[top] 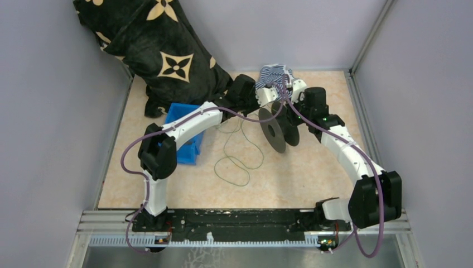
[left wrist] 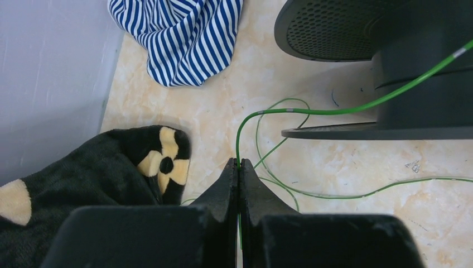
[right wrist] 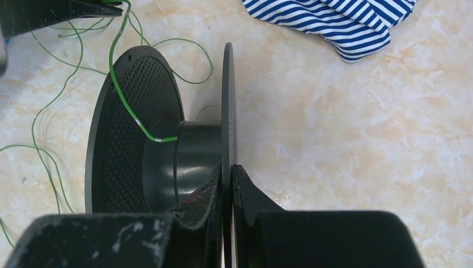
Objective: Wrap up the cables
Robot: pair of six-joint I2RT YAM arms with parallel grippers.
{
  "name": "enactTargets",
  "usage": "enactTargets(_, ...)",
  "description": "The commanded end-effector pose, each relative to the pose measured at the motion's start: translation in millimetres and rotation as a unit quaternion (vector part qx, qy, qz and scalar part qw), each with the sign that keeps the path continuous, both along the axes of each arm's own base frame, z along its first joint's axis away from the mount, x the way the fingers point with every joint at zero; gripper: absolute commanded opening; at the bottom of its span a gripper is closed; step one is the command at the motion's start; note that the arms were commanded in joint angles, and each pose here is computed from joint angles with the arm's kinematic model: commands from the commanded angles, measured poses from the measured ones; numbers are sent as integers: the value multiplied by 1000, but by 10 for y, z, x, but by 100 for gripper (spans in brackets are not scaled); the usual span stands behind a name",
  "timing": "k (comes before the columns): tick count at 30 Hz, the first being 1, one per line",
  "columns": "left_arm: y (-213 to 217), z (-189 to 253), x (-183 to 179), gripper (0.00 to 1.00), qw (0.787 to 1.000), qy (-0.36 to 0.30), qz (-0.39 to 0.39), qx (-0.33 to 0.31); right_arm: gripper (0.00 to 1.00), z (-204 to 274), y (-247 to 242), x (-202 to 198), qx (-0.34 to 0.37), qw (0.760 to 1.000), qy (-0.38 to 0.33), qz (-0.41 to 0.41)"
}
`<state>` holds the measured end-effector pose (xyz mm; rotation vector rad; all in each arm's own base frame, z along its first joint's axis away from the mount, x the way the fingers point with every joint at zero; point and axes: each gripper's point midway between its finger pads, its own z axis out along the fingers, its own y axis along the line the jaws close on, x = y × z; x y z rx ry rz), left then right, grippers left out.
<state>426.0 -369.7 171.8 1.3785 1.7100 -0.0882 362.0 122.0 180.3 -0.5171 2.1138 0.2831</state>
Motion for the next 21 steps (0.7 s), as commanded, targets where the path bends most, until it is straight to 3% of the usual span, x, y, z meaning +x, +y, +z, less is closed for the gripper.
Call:
enactTargets(1,-115,81,12,0,1000,-25,-14,-3,8,196,138,95,30,999,-39,14)
enactTargets(21,-191,-38,-167,3,1000,1,-21,-13,9,206,119,84,39,998,-44,1)
